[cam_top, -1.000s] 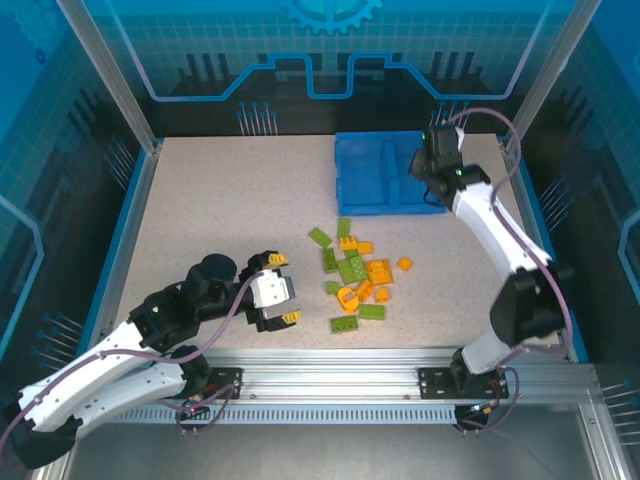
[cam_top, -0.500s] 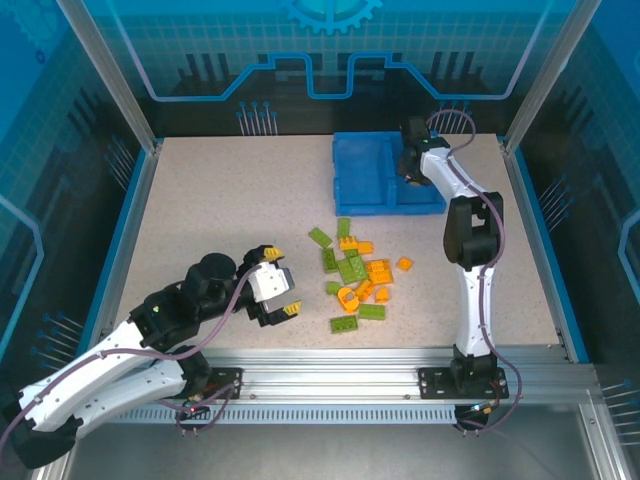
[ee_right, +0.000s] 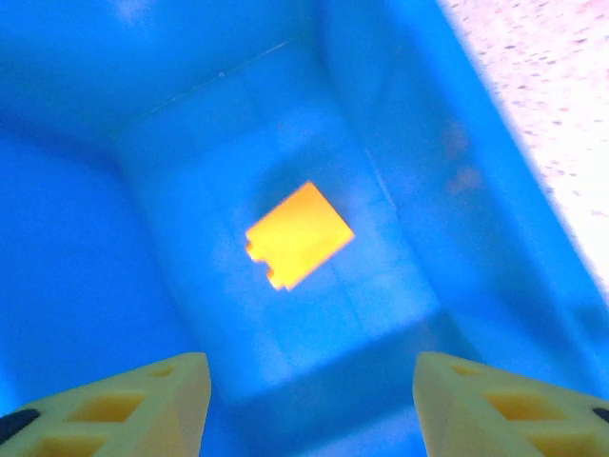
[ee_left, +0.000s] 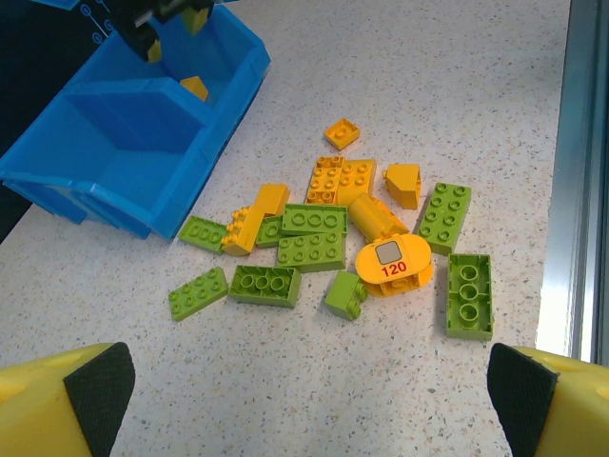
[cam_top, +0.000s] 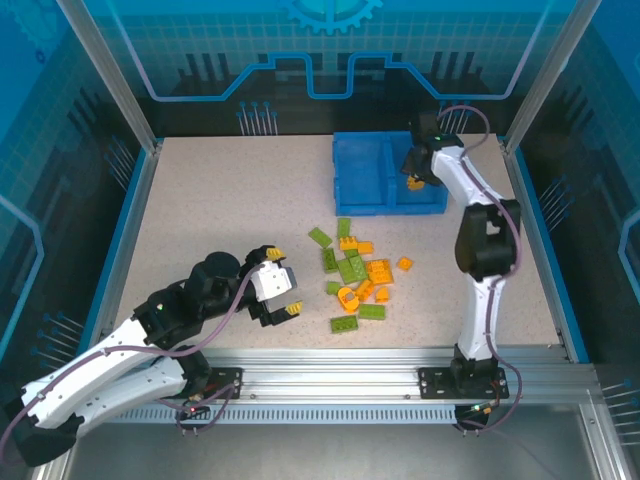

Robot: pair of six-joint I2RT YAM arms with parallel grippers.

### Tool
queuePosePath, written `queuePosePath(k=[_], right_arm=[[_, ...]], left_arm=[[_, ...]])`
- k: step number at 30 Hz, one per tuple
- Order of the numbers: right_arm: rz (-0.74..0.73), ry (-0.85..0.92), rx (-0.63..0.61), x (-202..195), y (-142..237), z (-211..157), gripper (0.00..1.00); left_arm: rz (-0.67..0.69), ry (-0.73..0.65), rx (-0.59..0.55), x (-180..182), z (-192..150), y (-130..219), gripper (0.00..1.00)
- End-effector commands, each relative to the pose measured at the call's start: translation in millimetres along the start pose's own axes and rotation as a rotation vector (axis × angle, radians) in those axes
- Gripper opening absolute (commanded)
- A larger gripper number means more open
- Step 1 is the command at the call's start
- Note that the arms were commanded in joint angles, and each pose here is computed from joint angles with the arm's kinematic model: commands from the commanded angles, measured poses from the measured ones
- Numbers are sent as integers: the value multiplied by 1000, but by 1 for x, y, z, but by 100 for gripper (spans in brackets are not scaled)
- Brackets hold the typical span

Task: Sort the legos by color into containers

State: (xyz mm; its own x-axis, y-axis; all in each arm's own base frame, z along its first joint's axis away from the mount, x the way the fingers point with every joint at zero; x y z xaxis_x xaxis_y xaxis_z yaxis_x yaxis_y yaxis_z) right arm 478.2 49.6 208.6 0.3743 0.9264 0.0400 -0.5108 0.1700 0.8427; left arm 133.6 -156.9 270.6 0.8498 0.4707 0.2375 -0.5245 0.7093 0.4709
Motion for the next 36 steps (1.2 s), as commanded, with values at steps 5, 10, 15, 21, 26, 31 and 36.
queuePosePath(k=[5, 10, 15, 21, 26, 31, 36], right_arm=[[106, -67, -71, -49, 85, -70, 63], [101, -51, 44, -72, 78, -146, 68], [138, 50, 188, -60, 58, -191, 73], [176, 78, 305, -39, 26, -210, 79], [120, 69, 327, -34, 9, -211, 74], [56, 65, 343, -36, -2, -216, 57], [26, 81, 327, -37, 1, -220, 42]], left_arm=[[-46, -26, -34, -4, 1, -1, 99], [-75, -28, -24, -6, -1, -6, 99], [-102, -29, -3, -8, -3, -9, 99], [-102, -30, 10, -8, -5, -10, 99], [-99, -32, 16, -8, -6, -10, 99], [-99, -35, 17, -8, -5, -10, 99], [-104, -37, 17, -8, -5, -8, 99]])
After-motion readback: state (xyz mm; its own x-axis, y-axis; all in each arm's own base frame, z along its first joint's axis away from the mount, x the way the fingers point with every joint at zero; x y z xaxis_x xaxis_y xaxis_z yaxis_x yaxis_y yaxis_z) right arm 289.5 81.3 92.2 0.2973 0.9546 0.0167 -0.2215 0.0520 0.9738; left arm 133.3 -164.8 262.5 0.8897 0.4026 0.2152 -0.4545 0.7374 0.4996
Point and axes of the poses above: each hand's point on the last joint's axis, 136 mm out from that joint toward the fingers, its own y axis back along the fingers, its own x axis along the line the jaws close on, z = x × y, the point moved 8 cm from there along y, back along the fingers, and after that the axes turned 5 degrees about y, right-handed, at the moved point
